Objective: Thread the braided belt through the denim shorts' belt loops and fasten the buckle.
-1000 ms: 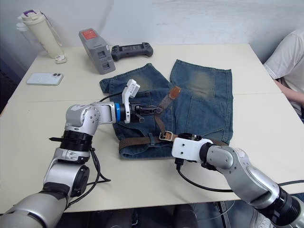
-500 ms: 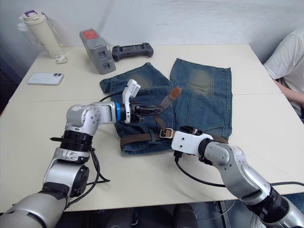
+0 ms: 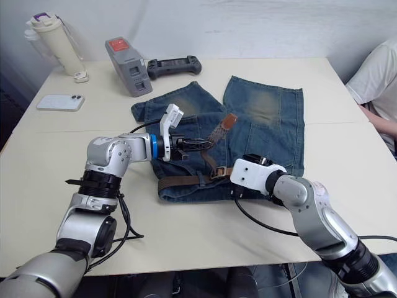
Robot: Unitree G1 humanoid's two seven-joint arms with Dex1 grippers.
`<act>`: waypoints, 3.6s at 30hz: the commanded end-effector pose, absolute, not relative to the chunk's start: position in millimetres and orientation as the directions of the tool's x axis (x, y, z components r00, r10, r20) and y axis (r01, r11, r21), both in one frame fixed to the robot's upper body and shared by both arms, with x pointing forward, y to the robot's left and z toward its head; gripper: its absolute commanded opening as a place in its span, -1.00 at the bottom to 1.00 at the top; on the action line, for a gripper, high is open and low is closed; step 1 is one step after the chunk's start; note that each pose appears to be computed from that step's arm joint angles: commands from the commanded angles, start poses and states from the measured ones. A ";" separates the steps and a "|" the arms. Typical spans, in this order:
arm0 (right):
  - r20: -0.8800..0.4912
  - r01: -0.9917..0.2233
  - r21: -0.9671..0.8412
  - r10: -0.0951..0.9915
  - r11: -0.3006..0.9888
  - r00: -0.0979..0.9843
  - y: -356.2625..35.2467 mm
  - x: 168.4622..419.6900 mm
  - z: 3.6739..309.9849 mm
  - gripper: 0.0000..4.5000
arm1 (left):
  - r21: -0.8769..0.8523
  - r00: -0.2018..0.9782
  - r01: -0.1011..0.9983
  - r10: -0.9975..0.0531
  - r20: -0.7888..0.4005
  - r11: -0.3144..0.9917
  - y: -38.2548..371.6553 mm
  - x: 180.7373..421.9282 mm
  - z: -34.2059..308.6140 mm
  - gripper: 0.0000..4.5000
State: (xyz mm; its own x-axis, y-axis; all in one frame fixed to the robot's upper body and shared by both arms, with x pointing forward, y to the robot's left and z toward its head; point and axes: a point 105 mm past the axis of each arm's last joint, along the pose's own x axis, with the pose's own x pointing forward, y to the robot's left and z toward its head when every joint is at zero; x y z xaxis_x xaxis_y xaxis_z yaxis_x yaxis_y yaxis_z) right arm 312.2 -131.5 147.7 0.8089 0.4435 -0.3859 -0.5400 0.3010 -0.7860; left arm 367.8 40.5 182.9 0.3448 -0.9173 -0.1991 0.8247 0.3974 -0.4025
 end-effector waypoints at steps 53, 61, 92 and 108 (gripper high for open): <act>-0.145 -0.318 -0.771 0.334 0.551 0.931 -154.4 331.3 210.6 -0.99 | 0.667 0.582 0.697 -0.751 -0.312 0.264 72.3 395.8 194.5 -1.00; -0.158 -0.317 -0.796 0.327 0.516 0.932 -156.1 334.3 205.7 -0.99 | 0.665 0.585 0.688 -0.764 -0.272 0.290 70.4 394.1 199.3 -1.00; -0.109 -0.236 -0.903 0.338 0.360 0.935 -143.3 336.5 228.5 -0.99 | 0.817 0.578 0.560 -0.772 -0.265 0.139 51.3 393.1 218.5 -1.00; -0.076 -0.184 -0.900 0.273 0.395 0.959 -151.0 342.2 216.5 -0.99 | 0.908 0.580 0.416 -0.753 -0.310 -0.053 48.4 386.9 233.7 -1.00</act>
State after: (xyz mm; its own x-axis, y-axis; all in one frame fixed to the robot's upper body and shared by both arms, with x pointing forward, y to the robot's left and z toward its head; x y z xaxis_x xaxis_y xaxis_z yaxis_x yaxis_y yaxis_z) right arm 342.4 -140.9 200.3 0.9333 0.3230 -0.1571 -0.2730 0.3535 -0.8947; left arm 393.1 56.1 216.0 0.5859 -0.7334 -0.3446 0.4994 -0.0081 0.8663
